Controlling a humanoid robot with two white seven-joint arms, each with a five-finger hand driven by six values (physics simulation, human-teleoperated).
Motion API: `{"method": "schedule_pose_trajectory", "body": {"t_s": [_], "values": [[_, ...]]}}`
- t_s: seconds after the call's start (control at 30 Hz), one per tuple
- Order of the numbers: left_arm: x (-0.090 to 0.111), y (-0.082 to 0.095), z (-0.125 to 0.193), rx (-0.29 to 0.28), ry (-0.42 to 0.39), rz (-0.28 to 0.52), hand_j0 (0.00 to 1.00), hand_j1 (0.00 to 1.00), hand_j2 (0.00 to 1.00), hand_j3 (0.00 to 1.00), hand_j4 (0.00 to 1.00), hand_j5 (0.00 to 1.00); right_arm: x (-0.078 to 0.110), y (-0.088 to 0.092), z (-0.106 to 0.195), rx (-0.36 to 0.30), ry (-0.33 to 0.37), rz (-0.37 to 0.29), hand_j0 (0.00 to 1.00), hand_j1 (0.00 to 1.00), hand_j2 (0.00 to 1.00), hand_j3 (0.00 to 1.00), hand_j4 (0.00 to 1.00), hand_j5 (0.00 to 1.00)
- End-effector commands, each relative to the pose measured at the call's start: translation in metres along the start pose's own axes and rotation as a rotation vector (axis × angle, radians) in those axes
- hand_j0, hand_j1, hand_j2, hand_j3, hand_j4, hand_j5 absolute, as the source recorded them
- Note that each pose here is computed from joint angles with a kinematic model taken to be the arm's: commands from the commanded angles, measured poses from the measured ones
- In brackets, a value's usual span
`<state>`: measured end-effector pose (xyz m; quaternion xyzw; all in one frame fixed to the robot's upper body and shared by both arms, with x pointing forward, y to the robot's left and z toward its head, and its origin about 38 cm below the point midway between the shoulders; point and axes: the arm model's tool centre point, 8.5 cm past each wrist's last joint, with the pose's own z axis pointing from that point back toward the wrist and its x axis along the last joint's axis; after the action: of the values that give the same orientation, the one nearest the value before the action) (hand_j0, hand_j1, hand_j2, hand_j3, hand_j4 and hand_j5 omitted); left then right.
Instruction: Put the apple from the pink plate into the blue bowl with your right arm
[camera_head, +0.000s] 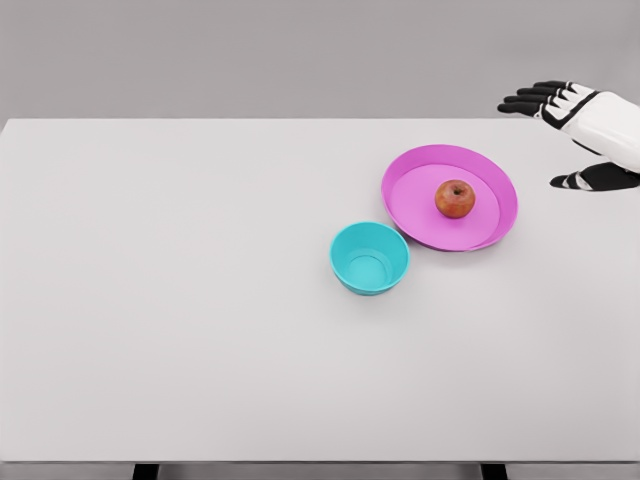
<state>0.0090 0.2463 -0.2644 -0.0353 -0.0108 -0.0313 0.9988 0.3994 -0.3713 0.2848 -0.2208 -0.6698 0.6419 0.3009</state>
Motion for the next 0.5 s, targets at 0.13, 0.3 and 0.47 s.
{"method": "schedule_pose_trajectory", "body": {"t_s": [0.13,0.3,0.47], "values": [[0.0,0.0,0.0,0.0,0.0,0.0,1.0,1.0,1.0,1.0,1.0,1.0,-0.002,0.002,0.001,-0.002,0.006,-0.015,1.0,1.0,1.0,1.0,1.0,1.0],[0.0,0.0,0.0,0.0,0.0,0.0,1.0,1.0,1.0,1.0,1.0,1.0,-0.009,0.049,-0.007,0.188,0.011,-0.08,1.0,1.0,1.0,1.0,1.0,1.0],[0.0,0.0,0.0,0.0,0.0,0.0,1.0,1.0,1.0,1.0,1.0,1.0,-0.008,0.043,-0.017,0.356,-0.013,-0.045,1.0,1.0,1.0,1.0,1.0,1.0]]}}
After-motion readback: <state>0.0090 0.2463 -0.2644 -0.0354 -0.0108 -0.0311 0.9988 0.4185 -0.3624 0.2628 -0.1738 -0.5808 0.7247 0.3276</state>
